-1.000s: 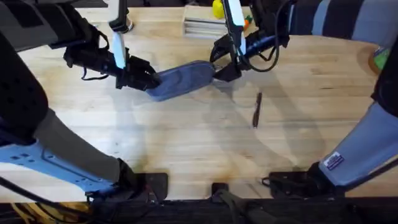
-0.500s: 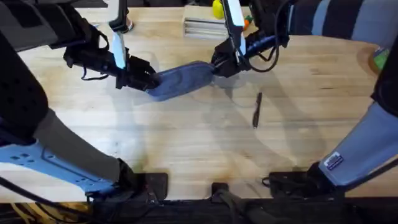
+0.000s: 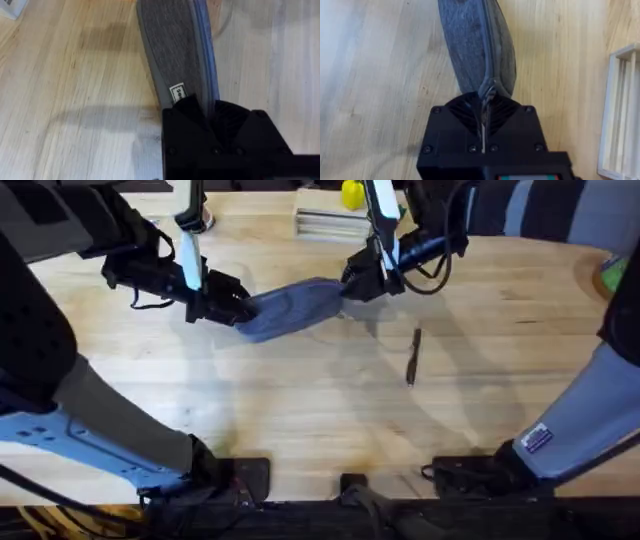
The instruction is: Unzip the bag, pick up the pens from the table one at a time and place them inside, then zip the bag closed.
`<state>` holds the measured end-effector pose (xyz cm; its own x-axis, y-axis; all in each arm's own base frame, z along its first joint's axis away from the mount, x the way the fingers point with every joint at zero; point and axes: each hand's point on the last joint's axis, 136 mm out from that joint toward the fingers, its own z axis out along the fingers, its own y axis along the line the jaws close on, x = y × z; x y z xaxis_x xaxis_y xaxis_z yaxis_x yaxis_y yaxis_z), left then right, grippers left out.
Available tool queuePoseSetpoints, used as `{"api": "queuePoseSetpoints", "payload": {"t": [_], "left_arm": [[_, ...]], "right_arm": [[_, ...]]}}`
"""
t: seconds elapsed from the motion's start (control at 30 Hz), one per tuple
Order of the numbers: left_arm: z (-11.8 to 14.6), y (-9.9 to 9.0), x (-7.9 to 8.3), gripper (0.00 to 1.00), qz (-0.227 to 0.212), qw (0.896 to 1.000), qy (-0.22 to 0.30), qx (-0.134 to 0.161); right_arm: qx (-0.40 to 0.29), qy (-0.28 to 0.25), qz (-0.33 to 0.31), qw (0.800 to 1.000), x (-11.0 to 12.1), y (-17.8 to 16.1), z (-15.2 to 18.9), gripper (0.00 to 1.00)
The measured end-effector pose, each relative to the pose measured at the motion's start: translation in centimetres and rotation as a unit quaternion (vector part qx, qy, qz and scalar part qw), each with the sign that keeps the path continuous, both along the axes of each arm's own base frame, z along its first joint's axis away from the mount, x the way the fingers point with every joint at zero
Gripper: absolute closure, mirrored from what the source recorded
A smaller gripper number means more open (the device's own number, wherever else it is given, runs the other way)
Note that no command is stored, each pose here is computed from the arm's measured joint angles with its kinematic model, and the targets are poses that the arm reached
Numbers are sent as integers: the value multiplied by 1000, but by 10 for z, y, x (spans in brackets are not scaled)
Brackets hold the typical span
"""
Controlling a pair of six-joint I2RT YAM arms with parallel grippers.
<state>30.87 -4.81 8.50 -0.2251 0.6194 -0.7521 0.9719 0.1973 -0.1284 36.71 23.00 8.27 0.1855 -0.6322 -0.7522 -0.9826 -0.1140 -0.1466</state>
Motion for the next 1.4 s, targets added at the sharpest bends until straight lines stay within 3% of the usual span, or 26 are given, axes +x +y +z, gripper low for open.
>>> {"api": "queuePoseSetpoints", "payload": {"t": [0.47,0.93,1.1,1.4], "left_arm": [[2,-2,1,958,2,1000,-3,-9],[6,-4,3,958,5,1000,-7,-21],[5,-3,2,958,6,1000,-5,-20],[-3,9,-1,958,6,1000,3,13]], "right_arm": [[92,28,-7,995,1,-5,28,971],[132,-33,16,990,-3,5,83,971],[167,-56,44,983,-4,22,102,971],[224,-113,114,961,-17,78,135,971]]}}
